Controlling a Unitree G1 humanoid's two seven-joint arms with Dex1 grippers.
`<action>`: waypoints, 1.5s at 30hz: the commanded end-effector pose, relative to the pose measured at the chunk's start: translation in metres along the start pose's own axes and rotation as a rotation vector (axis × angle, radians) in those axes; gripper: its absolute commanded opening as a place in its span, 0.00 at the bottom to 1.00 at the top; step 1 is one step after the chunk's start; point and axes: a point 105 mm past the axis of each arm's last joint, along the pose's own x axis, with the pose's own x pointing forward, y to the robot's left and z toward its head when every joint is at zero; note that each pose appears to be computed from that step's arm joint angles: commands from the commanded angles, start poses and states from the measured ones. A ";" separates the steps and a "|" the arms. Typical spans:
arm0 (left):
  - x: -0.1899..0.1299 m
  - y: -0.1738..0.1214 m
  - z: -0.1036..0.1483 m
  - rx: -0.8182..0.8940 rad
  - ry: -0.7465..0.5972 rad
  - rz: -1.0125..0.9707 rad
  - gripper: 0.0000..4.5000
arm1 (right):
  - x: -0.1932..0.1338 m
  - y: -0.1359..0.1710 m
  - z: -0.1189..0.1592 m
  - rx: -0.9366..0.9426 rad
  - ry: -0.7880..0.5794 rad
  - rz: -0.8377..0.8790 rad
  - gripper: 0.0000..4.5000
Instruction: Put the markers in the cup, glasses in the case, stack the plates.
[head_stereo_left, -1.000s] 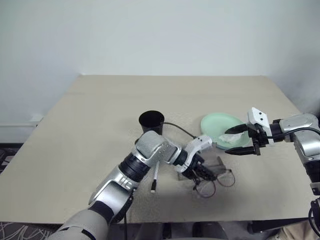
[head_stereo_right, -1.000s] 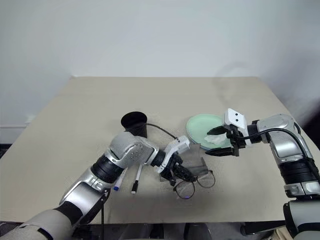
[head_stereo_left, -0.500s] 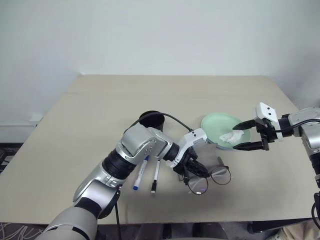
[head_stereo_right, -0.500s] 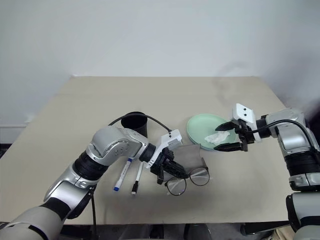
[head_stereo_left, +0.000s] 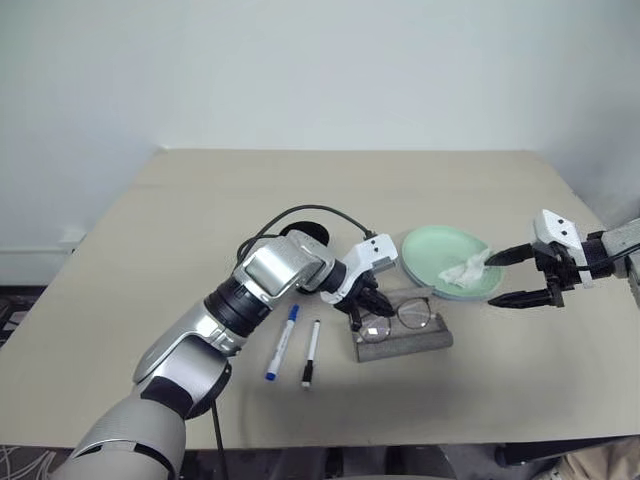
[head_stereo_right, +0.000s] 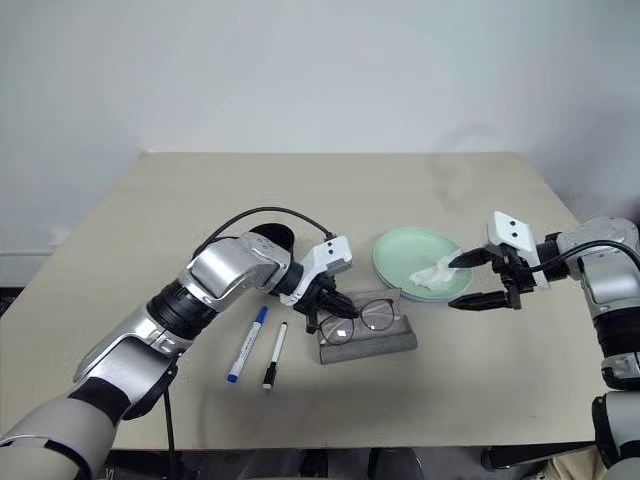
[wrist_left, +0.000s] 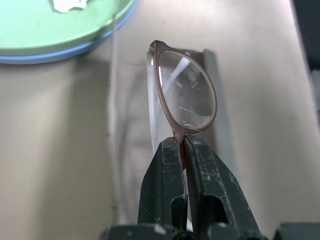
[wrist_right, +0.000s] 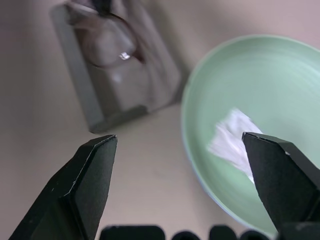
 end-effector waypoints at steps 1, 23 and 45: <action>0.001 0.002 0.011 0.080 0.001 0.013 0.00 | -0.008 0.003 0.013 -0.040 -0.042 -0.013 0.97; 0.019 -0.021 0.009 0.059 0.033 -0.072 0.29 | 0.003 0.006 0.014 -0.038 -0.061 -0.014 0.97; -0.007 0.022 0.064 -0.063 -0.263 0.215 0.01 | 0.007 0.000 0.022 -0.057 -0.067 -0.003 0.97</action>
